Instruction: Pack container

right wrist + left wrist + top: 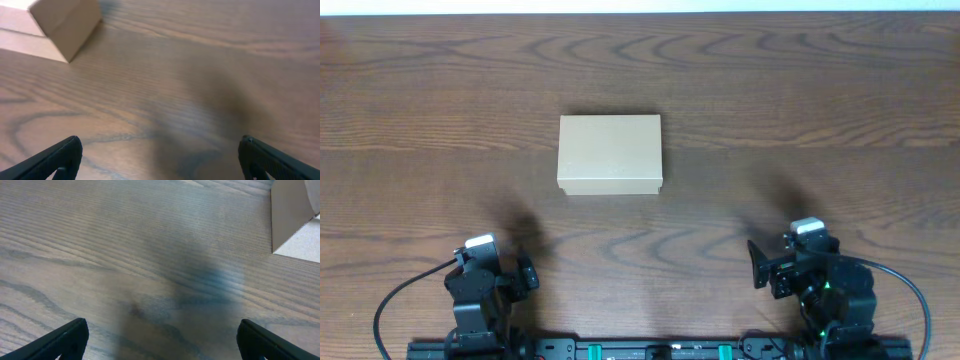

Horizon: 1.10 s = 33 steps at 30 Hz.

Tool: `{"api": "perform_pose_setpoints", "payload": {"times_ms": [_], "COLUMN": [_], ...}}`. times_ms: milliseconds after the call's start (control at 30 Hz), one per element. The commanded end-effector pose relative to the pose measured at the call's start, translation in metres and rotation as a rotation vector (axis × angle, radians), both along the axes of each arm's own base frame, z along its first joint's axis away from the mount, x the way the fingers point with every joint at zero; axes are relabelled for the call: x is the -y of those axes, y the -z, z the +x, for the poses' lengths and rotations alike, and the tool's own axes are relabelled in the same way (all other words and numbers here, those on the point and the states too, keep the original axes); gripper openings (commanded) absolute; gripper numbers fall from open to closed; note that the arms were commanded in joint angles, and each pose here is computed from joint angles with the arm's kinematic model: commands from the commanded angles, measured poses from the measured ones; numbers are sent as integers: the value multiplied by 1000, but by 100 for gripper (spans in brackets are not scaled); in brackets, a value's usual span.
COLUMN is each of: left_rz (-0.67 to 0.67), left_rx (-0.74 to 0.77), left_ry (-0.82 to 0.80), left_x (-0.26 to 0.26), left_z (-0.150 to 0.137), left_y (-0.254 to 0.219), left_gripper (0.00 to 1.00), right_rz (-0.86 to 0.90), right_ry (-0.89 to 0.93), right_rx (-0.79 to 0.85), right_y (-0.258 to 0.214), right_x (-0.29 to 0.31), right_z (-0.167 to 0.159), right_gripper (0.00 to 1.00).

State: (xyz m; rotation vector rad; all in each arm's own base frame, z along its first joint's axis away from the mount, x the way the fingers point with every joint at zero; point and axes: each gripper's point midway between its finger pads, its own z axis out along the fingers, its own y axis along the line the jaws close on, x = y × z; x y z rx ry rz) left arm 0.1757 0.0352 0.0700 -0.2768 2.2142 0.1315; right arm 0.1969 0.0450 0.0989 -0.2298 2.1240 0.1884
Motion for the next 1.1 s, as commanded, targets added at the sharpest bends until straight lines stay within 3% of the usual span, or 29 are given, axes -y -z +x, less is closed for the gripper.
{"api": "perform_pose_setpoints", "payload": {"times_ms": [0,1067], "left_rz": [-5,-5], "left_rx": [-28,-28], "left_ry": [-24,-24], "left_x": [-3,-3], "left_z": [-3,-3], "left_y": [11,11], "left_gripper": [95,95], "right_rz": [38,-3], "right_ry": [118,179], "right_rx": [1,6], "right_y": [7,17], "right_x": [14,28], "right_z": [3,1], "right_gripper": [99,99]}}
